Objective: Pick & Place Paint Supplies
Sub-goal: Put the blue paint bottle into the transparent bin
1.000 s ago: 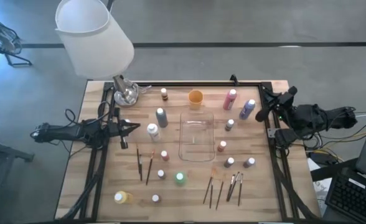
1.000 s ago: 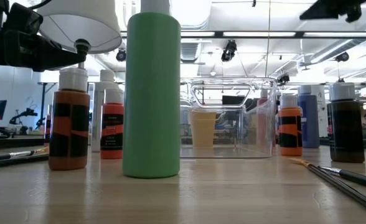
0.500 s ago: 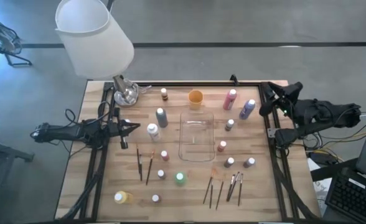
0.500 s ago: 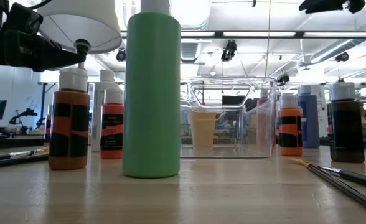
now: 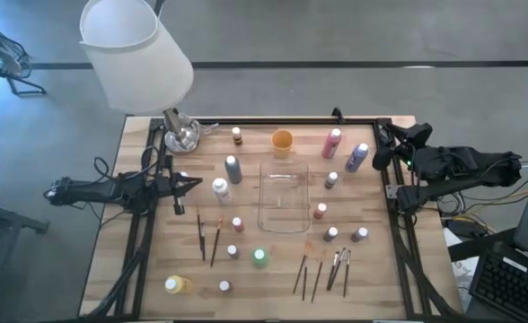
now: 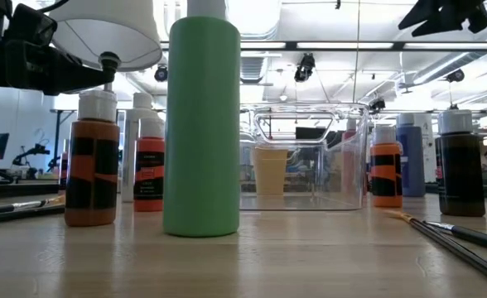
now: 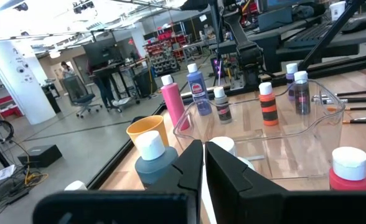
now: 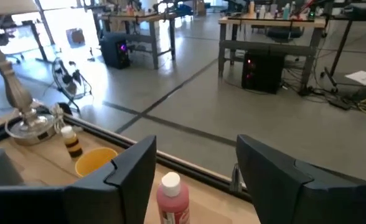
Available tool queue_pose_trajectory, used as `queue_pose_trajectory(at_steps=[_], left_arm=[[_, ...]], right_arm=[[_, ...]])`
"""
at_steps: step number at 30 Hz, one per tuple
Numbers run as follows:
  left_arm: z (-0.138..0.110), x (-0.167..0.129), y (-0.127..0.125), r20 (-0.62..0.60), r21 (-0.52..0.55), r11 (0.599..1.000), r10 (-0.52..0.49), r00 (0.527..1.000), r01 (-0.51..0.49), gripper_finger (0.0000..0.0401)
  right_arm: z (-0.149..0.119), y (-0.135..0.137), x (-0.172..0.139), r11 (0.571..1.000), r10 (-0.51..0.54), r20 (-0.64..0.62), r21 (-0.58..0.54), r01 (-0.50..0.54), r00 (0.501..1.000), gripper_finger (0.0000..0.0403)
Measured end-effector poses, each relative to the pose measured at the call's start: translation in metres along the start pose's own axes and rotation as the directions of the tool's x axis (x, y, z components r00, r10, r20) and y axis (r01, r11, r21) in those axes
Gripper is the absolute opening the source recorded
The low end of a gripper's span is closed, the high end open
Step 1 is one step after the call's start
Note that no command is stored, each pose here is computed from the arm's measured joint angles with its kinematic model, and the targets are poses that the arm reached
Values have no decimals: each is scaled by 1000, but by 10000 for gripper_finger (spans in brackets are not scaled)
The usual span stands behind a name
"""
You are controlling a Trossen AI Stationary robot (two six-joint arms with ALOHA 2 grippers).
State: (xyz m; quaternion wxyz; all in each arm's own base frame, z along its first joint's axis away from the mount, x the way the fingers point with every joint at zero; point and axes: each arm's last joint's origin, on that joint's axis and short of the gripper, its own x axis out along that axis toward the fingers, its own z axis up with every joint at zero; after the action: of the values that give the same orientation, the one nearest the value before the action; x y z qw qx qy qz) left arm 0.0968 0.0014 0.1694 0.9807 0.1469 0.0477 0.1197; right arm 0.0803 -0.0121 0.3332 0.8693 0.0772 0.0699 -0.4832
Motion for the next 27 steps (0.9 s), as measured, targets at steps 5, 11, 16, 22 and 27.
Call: queue_pose_trajectory(at_steps=[5,11,16,22,27], left_arm=[[0,0,0,0,0,1000,0,1000,0,23],[0,0,0,0,0,1000,0,1000,0,23],[0,0,0,0,0,1000,0,1000,0,23],[0,0,0,0,0,1000,0,1000,0,23],[0,0,0,0,0,1000,0,1000,0,23]], right_arm=[[-9,5,4,999,12,-29,-36,-13,1000,198],[-17,11,8,997,31,-70,-70,-35,997,196],[-21,11,9,992,74,-130,-89,-86,989,206],[-34,6,10,996,70,-261,-27,-79,963,208],[-53,1,14,1000,-19,-327,-18,14,945,197]])
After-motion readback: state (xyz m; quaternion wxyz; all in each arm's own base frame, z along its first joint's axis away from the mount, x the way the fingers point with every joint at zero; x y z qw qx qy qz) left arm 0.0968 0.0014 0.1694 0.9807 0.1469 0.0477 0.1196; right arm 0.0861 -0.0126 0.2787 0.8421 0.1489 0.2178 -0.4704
